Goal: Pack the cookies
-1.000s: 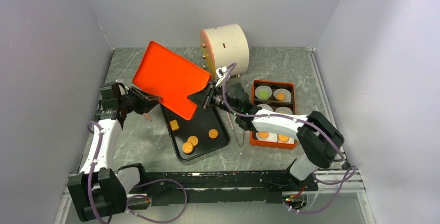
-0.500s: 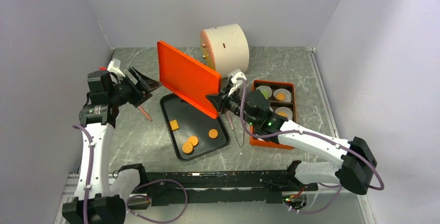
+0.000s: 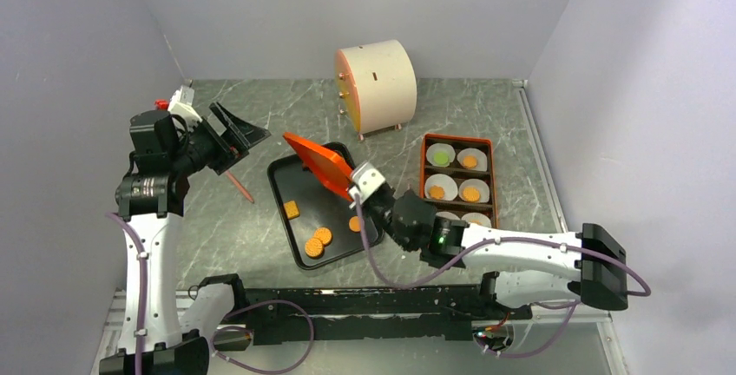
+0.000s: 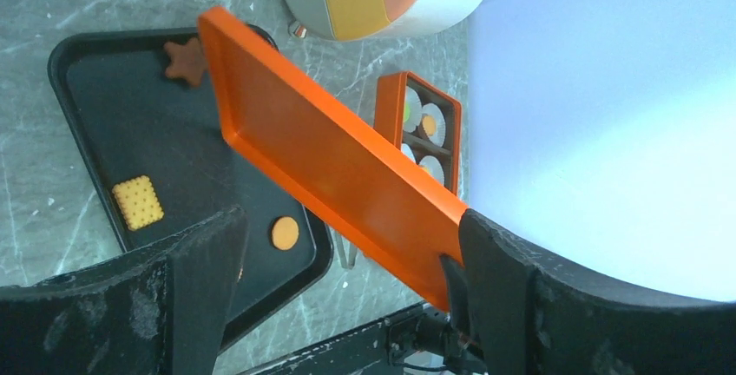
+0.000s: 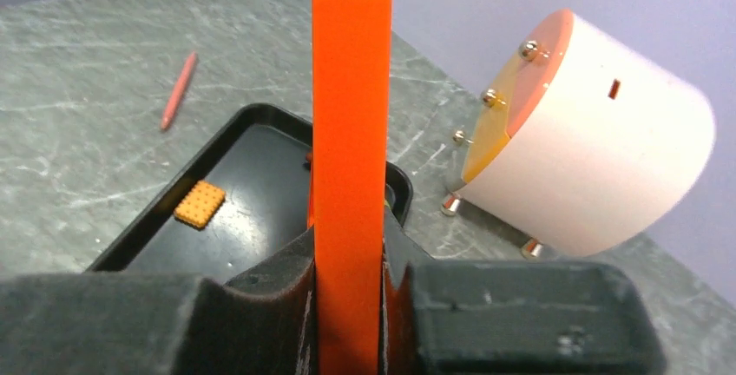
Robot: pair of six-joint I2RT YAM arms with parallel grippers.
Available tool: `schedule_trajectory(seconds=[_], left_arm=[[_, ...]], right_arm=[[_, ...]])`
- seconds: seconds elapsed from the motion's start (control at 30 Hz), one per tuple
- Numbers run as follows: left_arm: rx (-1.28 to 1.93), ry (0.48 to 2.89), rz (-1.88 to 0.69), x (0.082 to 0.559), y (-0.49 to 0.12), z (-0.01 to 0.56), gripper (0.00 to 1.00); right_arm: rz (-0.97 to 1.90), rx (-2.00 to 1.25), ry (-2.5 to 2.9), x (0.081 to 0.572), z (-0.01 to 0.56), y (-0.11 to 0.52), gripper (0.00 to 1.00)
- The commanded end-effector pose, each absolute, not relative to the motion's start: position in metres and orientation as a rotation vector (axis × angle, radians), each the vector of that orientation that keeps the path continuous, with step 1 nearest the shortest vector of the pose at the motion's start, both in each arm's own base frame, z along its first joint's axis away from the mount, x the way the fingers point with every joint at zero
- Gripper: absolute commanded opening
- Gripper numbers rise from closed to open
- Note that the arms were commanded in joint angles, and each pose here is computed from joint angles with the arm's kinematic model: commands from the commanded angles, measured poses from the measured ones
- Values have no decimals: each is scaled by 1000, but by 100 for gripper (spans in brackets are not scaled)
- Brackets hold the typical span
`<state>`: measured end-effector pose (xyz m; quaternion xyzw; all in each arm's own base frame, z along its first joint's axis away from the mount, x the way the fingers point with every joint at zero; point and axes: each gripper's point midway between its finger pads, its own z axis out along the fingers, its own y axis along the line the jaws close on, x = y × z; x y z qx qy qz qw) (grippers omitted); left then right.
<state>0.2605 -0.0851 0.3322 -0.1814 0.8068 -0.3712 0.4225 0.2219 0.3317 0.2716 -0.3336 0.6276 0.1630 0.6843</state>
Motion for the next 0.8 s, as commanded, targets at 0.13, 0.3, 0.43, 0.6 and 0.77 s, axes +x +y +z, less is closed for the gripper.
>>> schedule_trajectory(seconds=[0.13, 0.3, 0.43, 0.6, 0.77], left_arm=[[-496, 2049, -1048, 257, -98, 322, 95], [-518, 2083, -1070, 254, -102, 305, 95], [-536, 2097, -1104, 254, -106, 296, 95], [-520, 2083, -1121, 257, -107, 304, 95], [-514, 2075, -1092, 259, -104, 308, 95]], right_arm=[[96, -656, 1206, 217, 317, 321, 0], [30, -685, 1075, 195, 330, 331, 0], [-45, -704, 954, 177, 341, 339, 0], [-190, -755, 827, 161, 336, 354, 0], [-283, -747, 760, 152, 334, 361, 0]])
